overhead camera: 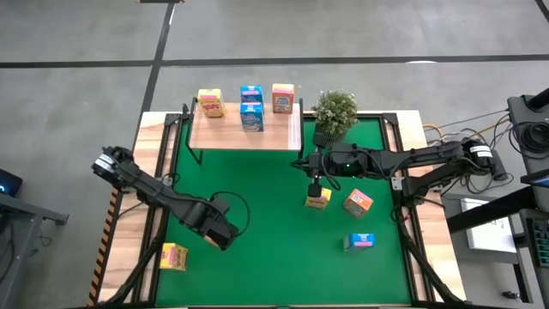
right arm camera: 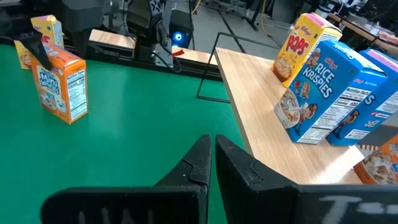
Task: Stack cereal on shelf
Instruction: Put the left orange cereal box on the shelf
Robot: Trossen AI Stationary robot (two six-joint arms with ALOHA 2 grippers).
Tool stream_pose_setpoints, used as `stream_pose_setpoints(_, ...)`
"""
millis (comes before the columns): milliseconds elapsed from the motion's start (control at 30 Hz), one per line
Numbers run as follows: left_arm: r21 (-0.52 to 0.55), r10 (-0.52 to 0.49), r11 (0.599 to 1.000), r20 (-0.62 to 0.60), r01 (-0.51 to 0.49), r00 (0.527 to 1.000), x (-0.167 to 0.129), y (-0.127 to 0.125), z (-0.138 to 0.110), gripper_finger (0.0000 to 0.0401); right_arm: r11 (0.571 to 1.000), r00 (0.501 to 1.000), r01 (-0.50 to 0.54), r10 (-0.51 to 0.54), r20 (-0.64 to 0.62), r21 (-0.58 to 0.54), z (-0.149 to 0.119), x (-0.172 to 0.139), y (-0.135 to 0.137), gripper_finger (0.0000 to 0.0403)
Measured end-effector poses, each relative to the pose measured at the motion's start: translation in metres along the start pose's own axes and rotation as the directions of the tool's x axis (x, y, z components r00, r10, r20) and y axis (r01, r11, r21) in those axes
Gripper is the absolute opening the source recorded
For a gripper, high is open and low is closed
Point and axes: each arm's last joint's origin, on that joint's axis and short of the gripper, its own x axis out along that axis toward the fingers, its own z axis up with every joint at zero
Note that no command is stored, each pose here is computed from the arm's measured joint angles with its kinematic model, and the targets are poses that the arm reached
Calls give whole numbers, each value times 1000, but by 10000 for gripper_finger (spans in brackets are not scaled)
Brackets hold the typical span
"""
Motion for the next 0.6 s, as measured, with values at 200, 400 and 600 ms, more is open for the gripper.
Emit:
stream_pose_setpoints(200, 15, -4, 1000, 0, 4, 1000, 0, -3, 1, 200, 1000, 1000, 0, 0, 0, 0, 0, 0, 0, 12)
stream_pose_setpoints(400, 15, -7, 1000, 0, 7, 1000, 0, -3, 1, 161, 1000, 1000, 0, 0, -1, 0, 0, 0, 0, 12)
stream_pose_setpoints(600, 23, -11, 1000, -3, 11, 1000, 0, -4, 1, 143, 1000, 1000, 1, -1, -1, 8, 0, 0, 0, 12)
